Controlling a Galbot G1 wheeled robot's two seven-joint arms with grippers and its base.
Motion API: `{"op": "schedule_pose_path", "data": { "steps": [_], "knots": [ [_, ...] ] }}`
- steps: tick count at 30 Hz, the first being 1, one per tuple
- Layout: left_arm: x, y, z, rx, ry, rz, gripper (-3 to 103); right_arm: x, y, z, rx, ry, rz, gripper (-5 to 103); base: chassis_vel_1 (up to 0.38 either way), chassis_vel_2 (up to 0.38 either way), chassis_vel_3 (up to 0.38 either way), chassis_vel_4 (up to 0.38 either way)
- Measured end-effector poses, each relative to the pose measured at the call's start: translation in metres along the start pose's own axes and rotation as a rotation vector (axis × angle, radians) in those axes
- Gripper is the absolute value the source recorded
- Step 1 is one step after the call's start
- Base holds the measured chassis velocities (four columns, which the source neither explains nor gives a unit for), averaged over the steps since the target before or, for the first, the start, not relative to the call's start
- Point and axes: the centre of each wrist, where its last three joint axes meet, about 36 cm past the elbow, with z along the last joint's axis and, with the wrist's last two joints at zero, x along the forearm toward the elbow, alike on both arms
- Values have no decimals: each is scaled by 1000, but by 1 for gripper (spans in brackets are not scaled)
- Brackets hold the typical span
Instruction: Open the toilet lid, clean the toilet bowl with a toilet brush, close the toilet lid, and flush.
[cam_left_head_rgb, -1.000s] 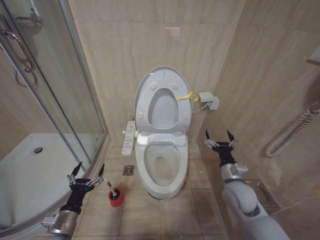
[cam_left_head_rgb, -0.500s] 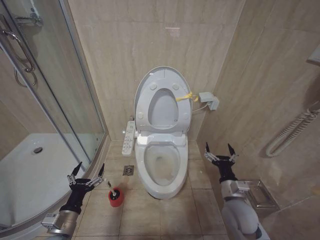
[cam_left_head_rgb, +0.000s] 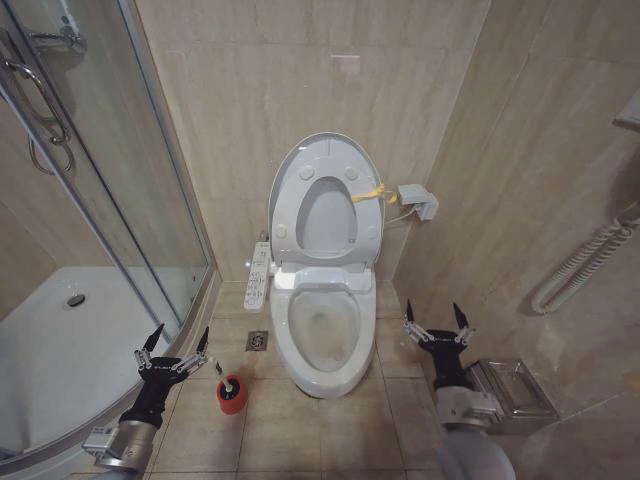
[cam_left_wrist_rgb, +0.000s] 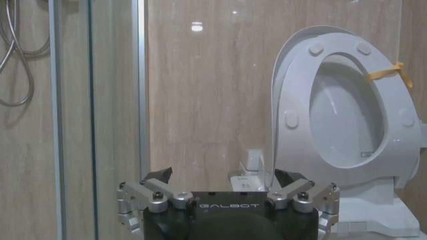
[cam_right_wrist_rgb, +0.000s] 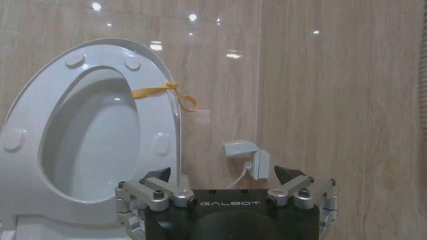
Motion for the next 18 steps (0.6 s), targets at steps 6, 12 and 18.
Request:
{"op": "schedule_pose_path", "data": {
  "steps": [6, 12, 18],
  "knots": [
    [0, 0, 0, 0, 0, 0, 100, 7, 6, -5, 4, -9, -1, 100, 0, 0, 0, 0],
    [0, 0, 0, 0, 0, 0, 100, 12, 12, -11, -14, -16, 7, 100, 0, 0, 0, 0],
    [0, 0, 0, 0, 0, 0, 100, 16, 13, -15, -21, -18, 14, 100, 0, 0, 0, 0]
  ]
}}
